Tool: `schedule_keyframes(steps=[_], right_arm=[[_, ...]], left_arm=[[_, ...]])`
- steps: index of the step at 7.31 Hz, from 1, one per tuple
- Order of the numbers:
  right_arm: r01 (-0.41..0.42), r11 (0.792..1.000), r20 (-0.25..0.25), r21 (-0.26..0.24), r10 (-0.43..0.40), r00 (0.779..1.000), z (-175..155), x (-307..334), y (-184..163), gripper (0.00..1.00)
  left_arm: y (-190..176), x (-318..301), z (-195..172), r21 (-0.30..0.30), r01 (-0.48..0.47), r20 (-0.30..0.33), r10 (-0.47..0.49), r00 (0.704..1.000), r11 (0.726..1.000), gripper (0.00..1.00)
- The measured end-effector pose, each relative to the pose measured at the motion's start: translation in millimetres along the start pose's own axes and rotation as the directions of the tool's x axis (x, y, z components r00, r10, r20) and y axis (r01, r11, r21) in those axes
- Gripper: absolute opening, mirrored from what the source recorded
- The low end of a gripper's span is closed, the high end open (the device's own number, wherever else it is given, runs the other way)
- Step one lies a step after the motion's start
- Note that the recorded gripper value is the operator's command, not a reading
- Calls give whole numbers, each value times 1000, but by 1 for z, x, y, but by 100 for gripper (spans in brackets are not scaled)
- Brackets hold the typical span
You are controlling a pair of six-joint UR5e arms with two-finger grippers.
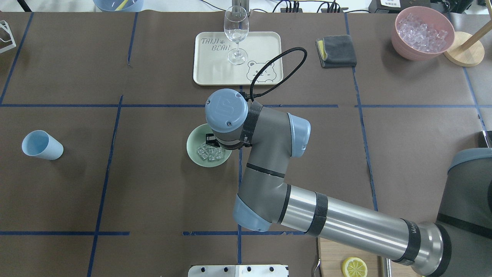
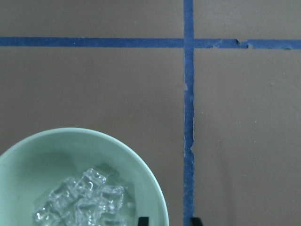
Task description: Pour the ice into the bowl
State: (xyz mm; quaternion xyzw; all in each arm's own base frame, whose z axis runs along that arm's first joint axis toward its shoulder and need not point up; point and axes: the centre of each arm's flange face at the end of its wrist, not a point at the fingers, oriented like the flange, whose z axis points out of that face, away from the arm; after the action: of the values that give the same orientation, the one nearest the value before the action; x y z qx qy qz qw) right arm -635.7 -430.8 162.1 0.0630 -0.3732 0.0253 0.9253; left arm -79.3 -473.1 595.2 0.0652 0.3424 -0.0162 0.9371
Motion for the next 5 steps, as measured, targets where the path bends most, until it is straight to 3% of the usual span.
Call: schedule_keyframes(steps=[1,2,5], right_arm=[[2,1000,-5,-3,-2,1000,3,0,0,17],[2,1000,-6,-3,-2,1000,4,-1,-1,0],[10,1000,22,4,-10,1000,0,-3,-2,0]], left_arm=[[0,0,0,0,0,0,0,1000,1000,100],[0,0,0,0,0,0,0,1000,1000,100],[0,0,0,1,1,0,-1,1000,1000,100]])
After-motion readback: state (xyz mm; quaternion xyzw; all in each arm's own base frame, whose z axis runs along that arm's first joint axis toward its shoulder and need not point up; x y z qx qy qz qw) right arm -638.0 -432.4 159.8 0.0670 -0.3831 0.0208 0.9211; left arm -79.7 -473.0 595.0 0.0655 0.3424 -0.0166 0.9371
